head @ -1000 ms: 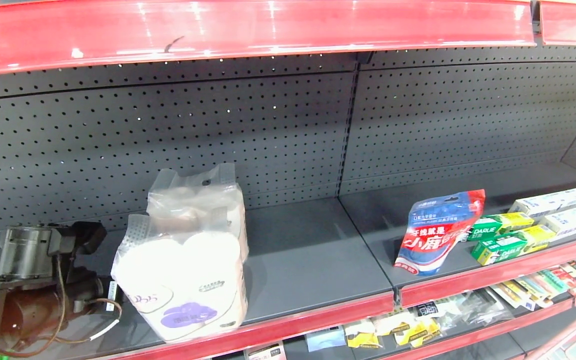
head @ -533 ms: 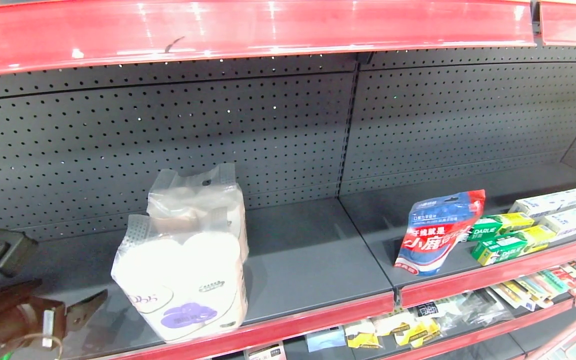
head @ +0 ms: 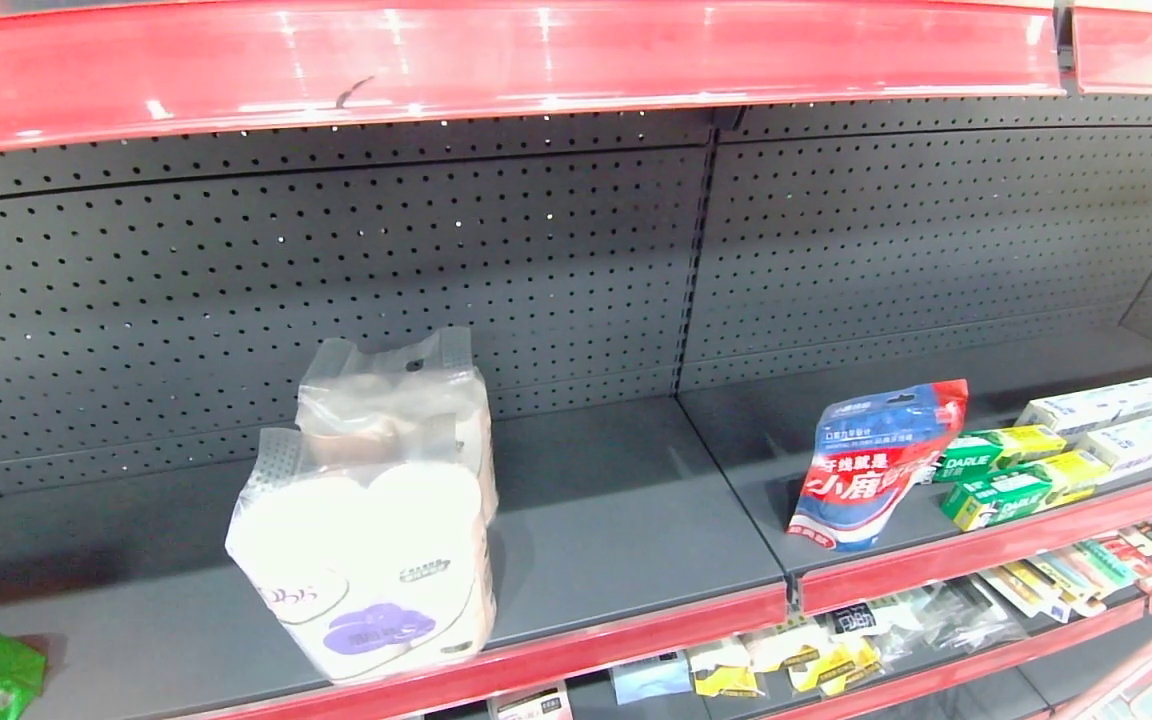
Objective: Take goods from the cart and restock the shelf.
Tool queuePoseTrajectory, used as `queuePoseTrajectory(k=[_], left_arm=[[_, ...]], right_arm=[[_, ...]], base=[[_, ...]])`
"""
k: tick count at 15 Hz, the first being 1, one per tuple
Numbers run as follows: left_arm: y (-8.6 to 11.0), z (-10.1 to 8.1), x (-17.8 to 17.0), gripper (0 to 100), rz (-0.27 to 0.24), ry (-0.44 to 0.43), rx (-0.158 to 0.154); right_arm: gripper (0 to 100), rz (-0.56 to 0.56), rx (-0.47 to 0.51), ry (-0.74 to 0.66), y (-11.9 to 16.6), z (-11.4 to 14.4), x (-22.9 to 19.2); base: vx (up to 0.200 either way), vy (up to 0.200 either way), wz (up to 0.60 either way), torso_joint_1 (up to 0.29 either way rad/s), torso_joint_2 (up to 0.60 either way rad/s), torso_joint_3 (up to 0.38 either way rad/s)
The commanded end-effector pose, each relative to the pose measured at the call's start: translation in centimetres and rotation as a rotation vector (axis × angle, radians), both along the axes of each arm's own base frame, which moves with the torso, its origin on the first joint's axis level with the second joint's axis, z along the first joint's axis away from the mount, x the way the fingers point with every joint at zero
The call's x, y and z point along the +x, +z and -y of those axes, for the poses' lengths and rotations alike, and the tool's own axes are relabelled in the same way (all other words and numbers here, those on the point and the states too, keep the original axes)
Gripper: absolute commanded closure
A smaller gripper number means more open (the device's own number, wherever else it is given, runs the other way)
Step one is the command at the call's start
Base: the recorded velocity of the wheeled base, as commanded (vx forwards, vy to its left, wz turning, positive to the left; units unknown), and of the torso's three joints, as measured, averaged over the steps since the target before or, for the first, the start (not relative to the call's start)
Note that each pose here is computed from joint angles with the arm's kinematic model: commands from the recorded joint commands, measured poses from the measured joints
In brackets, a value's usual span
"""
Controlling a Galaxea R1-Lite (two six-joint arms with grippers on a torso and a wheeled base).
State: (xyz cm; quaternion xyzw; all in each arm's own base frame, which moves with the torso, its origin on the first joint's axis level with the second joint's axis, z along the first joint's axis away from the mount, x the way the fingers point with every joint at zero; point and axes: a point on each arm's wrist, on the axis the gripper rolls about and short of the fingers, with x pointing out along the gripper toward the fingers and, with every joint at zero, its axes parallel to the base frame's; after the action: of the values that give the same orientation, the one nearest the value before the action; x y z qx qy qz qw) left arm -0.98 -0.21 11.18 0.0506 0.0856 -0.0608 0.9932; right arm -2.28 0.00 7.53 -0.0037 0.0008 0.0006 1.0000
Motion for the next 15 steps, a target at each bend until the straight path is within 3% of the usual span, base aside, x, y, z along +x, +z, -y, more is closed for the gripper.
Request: queuePoseTrajectory(k=[1,4,6,7,9,10,11,12,13,15], left_arm=[[-2.5,-0.2,-1.9,0,0.103,0.087,-0.091],[-2.7,-0.4,-2.0,0,0.125,0.187,-0.079],[-3.1,-0.5,-1.3,0,0.230,0.251,-0.086],[-3.1,-0.5,-1.3,0,0.228,0.235,-0.082],[-3.4,-0.1,-1.3,0,0.190,0.074,-0.075],[-3.7,-0.1,-1.3,0,0.169,0.077,-0.068],[-3.6,-0.2,-1.3,0,0.173,0.103,-0.113],[-3.6,-0.2,-1.3,0,0.174,0.110,-0.123],[-3.6,-0.2,-1.3,0,0.174,0.106,-0.101],[-3.6,-0.2,-1.3,0,0.174,0.116,-0.101]], right_arm=[[0,-0.001,0.000,0.000,0.0,0.0,0.0],[0,-0.001,0.000,0.000,0.0,0.0,0.0],[0,-0.001,0.000,0.000,0.0,0.0,0.0],[0,-0.001,0.000,0.000,0.0,0.0,0.0],[0,0.000,0.000,0.000,0.0,0.0,0.0],[0,0.000,0.000,0.002,0.0,0.0,0.0],[0,-0.001,0.000,0.000,0.0,0.0,0.0],[0,-0.001,-0.002,0.000,0.0,0.0,0.0],[0,-0.001,-0.002,0.002,0.0,0.0,0.0],[0,-0.001,-0.005,0.003,0.0,0.0,0.0]], base=[[0.000,0.000,0.00,0.000,0.00,0.000],[0.000,0.000,0.00,0.000,0.00,0.000],[0.000,0.000,0.00,0.000,0.00,0.000],[0.000,0.000,0.00,0.000,0.00,0.000],[0.000,0.000,0.00,0.000,0.00,0.000],[0.000,0.000,0.00,0.000,0.00,0.000],[0.000,0.000,0.00,0.000,0.00,0.000],[0.000,0.000,0.00,0.000,0.00,0.000],[0.000,0.000,0.00,0.000,0.00,0.000],[0.000,0.000,0.00,0.000,0.00,0.000]])
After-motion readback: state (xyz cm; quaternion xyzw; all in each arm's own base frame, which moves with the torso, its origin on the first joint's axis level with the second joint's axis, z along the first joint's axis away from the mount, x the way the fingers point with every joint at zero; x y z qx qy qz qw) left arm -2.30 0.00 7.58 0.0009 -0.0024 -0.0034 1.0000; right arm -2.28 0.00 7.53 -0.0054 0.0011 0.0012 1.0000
